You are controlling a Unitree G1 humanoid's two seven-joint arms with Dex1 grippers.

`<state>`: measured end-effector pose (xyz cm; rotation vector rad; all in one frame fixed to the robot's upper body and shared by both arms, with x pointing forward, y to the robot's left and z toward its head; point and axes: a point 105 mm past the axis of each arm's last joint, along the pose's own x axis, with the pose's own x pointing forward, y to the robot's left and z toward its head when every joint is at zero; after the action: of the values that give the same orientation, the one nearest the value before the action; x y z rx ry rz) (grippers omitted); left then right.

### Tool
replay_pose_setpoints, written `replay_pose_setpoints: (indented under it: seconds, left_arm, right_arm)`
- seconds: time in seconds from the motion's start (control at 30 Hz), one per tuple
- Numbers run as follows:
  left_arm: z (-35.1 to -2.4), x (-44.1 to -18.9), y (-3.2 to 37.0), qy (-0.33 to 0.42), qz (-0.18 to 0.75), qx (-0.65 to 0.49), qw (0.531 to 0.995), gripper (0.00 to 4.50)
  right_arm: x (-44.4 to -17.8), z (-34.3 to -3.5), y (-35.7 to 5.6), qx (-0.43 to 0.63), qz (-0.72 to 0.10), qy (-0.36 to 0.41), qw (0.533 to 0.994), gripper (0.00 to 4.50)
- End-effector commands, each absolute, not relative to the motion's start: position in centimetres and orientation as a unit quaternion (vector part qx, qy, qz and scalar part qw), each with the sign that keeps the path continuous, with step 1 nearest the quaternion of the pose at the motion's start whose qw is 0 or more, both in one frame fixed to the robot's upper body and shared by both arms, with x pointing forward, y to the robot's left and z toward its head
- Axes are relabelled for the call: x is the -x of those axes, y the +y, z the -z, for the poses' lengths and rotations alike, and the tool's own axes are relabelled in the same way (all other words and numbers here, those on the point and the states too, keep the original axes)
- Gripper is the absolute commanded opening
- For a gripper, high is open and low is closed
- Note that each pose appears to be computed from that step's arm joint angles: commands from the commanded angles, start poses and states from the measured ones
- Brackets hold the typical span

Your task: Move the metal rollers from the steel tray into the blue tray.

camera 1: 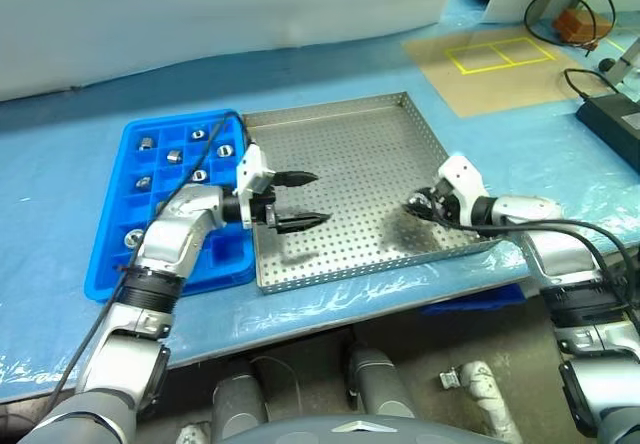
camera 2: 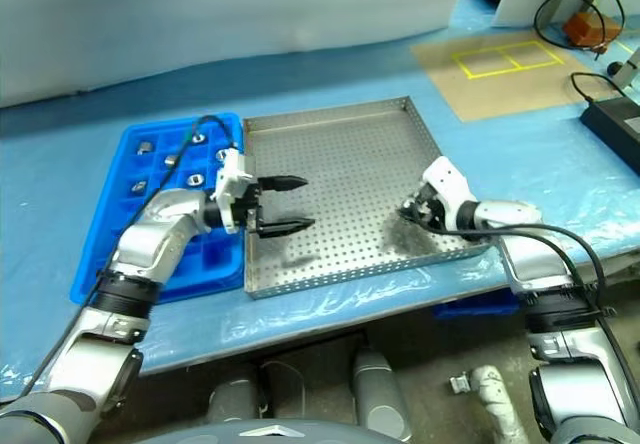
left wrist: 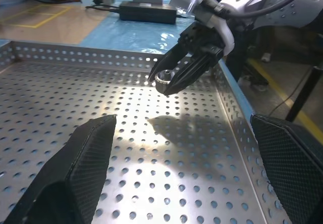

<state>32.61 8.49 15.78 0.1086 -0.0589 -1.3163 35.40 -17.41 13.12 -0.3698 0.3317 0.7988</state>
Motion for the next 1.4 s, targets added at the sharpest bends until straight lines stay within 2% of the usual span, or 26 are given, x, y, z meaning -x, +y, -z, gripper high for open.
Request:
replay_pose_setpoints:
  seconds: [0.03, 0.23, 0.33, 0.47, 0.83, 1.23, 1.4]
  left_arm:
    - [-17.2, -32.3, 10.4, -0.047, 0.587, -0.068, 0.806, 4.5]
    - [-17.7, -32.1, 14.1, -0.04, 0.522, -0.093, 0.847, 4.5]
    - [-17.9, -30.7, 15.7, -0.033, 0.494, -0.099, 0.863, 4.5]
    - [-17.8, -29.0, 16.5, -0.02, 0.473, -0.096, 0.875, 4.5]
    - [-16.5, -23.3, 19.1, 0.044, 0.43, -0.103, 0.896, 4.5]
    - [-16.6, -22.3, 18.8, 0.045, 0.412, -0.098, 0.905, 4.5]
    - [-16.6, -22.8, 18.6, 0.041, 0.419, -0.097, 0.902, 4.5]
  right_arm:
    - [-35.0, -16.5, -13.0, 0.173, -0.463, 0.097, 0.864, 1.65]
    - [-34.5, -17.8, -7.4, 0.157, -0.557, 0.062, 0.813, 1.65]
    - [-33.1, -17.4, -3.3, 0.153, -0.626, 0.047, 0.763, 1.65]
    - [-32.6, -17.4, -0.7, 0.146, -0.662, 0.035, 0.734, 1.65]
    - [-32.2, -16.2, 2.9, 0.14, -0.721, 0.035, 0.678, 1.65]
    - [-32.7, -14.0, 4.5, 0.134, -0.734, 0.06, 0.663, 1.65]
    - [-32.4, -14.0, 4.2, 0.13, -0.741, 0.064, 0.655, 3.29]
